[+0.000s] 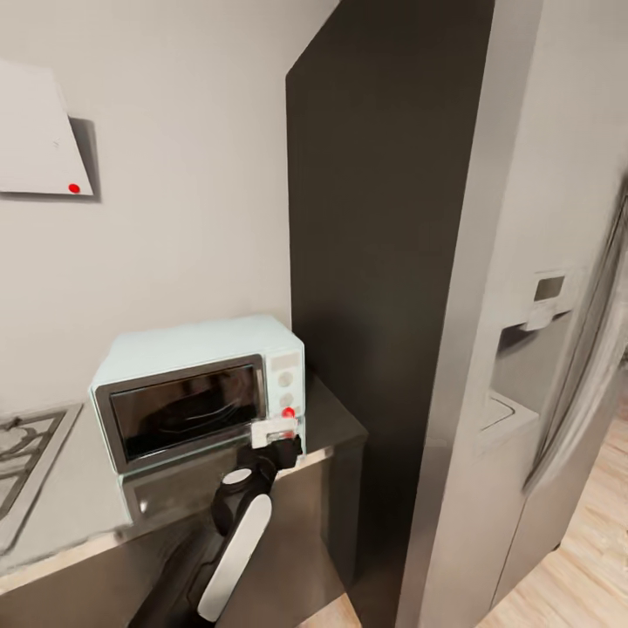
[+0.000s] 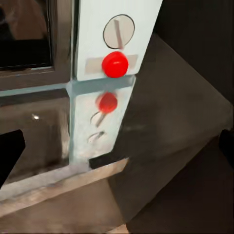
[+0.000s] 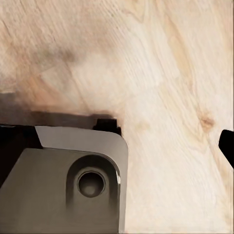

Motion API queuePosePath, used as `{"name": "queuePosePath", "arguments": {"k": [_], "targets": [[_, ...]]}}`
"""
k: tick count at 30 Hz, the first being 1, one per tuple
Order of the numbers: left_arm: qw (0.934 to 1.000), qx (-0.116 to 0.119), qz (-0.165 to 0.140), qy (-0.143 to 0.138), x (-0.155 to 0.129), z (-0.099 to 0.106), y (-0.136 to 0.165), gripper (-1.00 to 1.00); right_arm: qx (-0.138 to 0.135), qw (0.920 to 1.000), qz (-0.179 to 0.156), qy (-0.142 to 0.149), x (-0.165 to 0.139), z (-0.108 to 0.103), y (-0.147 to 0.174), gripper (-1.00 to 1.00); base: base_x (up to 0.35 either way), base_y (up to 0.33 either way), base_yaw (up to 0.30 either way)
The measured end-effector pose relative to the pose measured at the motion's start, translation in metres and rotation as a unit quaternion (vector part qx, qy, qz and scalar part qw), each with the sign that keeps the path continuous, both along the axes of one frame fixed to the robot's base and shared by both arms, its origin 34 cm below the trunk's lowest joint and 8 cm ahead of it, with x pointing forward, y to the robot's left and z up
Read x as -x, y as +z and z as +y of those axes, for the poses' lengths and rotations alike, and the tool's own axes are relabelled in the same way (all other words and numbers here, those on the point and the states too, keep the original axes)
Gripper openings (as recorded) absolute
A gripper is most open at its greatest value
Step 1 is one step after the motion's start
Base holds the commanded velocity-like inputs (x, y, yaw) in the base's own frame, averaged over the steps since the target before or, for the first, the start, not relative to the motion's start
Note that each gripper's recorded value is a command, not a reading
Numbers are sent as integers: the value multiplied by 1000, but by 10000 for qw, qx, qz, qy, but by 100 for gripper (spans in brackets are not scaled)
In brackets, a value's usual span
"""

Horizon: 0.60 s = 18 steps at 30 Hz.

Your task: In the kitchen, take the popcorn bag from the countertop, put it into the microwave, and heat it until the popcorn is cooked so the cooked popcorn ends up inside the bag.

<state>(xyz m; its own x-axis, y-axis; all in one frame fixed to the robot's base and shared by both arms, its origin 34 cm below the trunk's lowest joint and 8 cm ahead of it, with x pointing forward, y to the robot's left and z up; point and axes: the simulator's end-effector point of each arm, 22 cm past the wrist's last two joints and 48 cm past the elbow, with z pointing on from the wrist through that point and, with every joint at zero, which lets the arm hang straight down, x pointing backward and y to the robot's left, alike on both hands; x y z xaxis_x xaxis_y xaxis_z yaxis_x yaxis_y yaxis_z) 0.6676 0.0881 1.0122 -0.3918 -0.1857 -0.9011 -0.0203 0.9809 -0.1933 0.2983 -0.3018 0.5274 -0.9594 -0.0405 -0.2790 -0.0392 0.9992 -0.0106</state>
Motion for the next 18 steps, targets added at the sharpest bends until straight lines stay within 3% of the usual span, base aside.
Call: {"name": "queuePosePath", "arguments": {"k": [5,6,7,9,10,11,13,15,18], "targets": [[9989,-29,460,-84,38,-49,-29,100,75,10000,-16,26,-1,-10,1,100,-346,0,0],[9985,81,550,-6,53,-60,-44,100,85,10000,-22,47,-1,-11,1,100,-345,0,0],[9970,152,754,93,71,-69,-73,100,108,9999,-27,61,-1,-14,1,100,-346,0,0],[9917,42,1257,274,103,-76,-148,100,168,9998,-28,66,-1,-23,2,100,-346,0,0],[9825,-125,1800,453,131,-67,-211,100,179,9998,-24,67,-1,-25,2,100,-346,0,0],[9697,-443,2303,684,151,-40,-261,100,181,9998,-17,73,-1,-25,2,100,-346,0,0],[9563,-523,2763,800,171,-20,-305,100,184,9998,-6,78,0,-26,2,100,-346,0,0],[9457,-325,3157,705,194,0,-358,100,188,9998,2,89,0,-26,2,100,-346,0,0],[9327,223,3594,199,234,24,-421,100,229,9993,22,281,1,-24,2,100,-346,0,0]]}}
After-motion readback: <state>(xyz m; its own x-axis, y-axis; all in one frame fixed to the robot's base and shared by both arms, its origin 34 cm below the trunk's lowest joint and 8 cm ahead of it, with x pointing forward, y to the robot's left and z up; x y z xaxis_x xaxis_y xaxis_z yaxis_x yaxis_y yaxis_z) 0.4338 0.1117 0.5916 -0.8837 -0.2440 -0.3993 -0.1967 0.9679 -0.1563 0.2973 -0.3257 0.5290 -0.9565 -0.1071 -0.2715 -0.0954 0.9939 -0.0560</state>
